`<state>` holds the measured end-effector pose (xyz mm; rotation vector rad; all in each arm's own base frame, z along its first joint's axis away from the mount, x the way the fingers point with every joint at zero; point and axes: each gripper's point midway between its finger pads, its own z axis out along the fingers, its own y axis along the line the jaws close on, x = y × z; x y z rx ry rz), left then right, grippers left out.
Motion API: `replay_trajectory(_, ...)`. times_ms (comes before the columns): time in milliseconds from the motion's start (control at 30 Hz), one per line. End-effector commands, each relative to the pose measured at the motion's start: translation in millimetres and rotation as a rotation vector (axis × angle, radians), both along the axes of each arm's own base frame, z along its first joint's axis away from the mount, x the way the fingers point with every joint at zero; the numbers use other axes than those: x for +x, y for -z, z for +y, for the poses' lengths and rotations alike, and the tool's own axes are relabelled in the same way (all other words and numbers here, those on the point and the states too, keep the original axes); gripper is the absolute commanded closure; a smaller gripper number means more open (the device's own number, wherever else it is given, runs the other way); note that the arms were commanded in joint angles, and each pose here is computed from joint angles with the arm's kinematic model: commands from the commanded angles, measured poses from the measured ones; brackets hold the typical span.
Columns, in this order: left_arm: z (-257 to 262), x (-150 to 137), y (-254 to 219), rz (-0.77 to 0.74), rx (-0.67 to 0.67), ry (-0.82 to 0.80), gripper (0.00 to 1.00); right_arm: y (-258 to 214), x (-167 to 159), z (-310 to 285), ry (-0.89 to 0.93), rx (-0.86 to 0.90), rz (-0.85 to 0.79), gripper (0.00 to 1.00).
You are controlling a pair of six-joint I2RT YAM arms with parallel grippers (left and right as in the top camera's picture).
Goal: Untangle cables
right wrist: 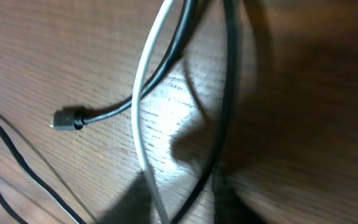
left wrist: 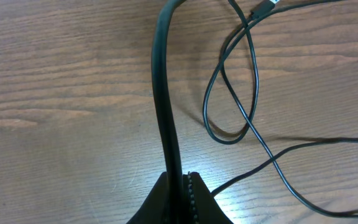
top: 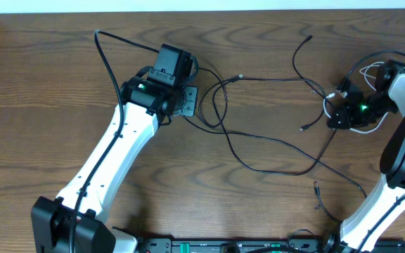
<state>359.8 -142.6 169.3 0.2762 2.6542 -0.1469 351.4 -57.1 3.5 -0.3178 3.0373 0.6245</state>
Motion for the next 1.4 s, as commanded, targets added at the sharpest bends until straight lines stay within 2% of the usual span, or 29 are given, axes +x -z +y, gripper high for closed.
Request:
replay_trajectory(0,0.3,2.0,0.3,0.002,-0.003,-0.011,0.92,5.7,-9.1,5.9,-0.003,0.031,0.030,0.99)
replay_trajectory(167,0.3,2.1,0.3,0.001,-0.004,-0.011,0.93,-0.9,-12.4,1.1,0.010,0.035,0.051,0.99)
replay_trajectory(333,0.3,2.0,0.3,0.002,-0.003,-0.011,0.92,-33.9,-3.5,-3.1,0.007,0.117,0.013,0.99)
replay_trajectory(533,0.3,2.0,0.3,0.002,-0.003,-0.011,0.93,-75.8,26.0,-18.9,0.139,0.146,-0.051,0.99)
replay_trajectory(667,0.2,2.1,0.3,0.001,-0.004,-0.011,0.92,-93.9,58.3,-34.4,0.364,0.122,-0.080,0.99)
replay_trajectory(767,0.0,2.8,-0.1,-0.002,-0.005,-0.011,0.93,-105.0,87.3,-35.3,0.513,0.182,-0.129,0.99)
replay_trajectory(1033,0.3,1.9,0.4,0.002,-0.003,-0.011,0.93,-130.0,132.8,-19.8,0.640,0.359,-0.222,0.99)
replay_trajectory(1167,0.3,2.1,0.3,0.001,-0.004,-0.011,0.93,-131.9,138.7,-13.7,0.653,0.368,-0.224,0.86)
replay_trajectory(1367,0.3,2.1,0.3,0.001,-0.004,-0.011,0.93,-118.7,129.6,-12.2,0.662,0.286,-0.172,0.84)
